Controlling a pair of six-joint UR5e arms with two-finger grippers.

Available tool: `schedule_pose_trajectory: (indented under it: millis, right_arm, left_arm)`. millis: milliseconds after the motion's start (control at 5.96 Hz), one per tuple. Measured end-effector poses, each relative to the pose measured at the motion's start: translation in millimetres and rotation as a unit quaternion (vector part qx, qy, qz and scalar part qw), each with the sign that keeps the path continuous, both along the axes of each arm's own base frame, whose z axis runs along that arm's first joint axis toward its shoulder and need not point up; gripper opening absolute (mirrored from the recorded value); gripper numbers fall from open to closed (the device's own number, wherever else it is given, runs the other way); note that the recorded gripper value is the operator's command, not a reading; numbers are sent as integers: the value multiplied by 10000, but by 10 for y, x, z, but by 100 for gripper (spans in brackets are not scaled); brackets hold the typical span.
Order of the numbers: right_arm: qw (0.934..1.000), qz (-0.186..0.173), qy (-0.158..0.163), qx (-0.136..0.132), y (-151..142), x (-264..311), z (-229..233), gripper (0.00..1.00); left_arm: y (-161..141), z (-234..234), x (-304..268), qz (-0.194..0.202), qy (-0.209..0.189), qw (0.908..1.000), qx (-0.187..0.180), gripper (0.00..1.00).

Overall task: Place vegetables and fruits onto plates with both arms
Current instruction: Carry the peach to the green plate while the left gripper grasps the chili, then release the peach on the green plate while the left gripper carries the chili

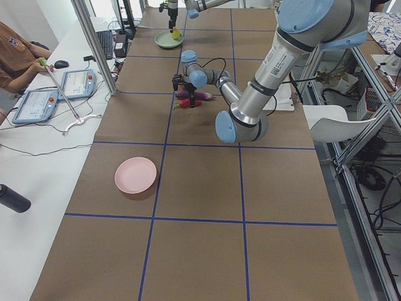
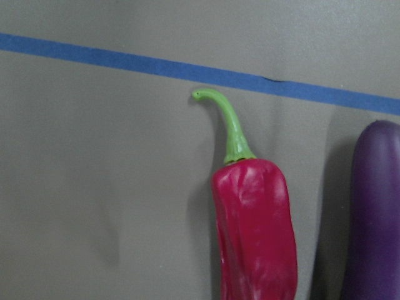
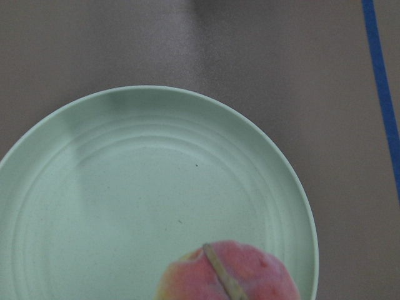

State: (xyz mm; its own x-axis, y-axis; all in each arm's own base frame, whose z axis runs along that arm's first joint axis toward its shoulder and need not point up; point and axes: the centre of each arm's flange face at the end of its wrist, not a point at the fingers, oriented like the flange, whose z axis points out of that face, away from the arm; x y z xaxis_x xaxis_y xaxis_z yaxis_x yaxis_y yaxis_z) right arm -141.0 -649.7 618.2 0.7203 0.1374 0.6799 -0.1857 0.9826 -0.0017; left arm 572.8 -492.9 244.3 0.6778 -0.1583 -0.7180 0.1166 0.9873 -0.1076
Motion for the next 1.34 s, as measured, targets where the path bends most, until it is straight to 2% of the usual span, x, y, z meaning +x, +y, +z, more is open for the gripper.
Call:
schedule_pose_trajectory:
  millis: [168,335,671,839,1006,1342]
  right_arm:
    - [10000,-26,-80,13,35,11,-39,100]
    - [9997,-69,-231,40,84,10,-144,100]
    - [9987,-63,-502,81,196,10,-373,100]
    - [9973,131,-717,-50,250,-47,-599,100]
    - [9940,382,-980,-294,329,-230,-920,100]
    - [9836,706,-1432,-841,657,-1133,-1766,100]
  left_arm:
    - [-25,-39,96,22,-21,10000,-14,46]
    - [-50,-107,200,43,-37,10000,-28,0]
    - [-75,-179,240,29,-31,10000,-39,0]
    - [-136,-254,135,-46,33,10000,-12,0]
    - [-252,-290,-217,-190,154,9997,23,0]
    - [-512,136,-1427,-211,340,9991,135,0]
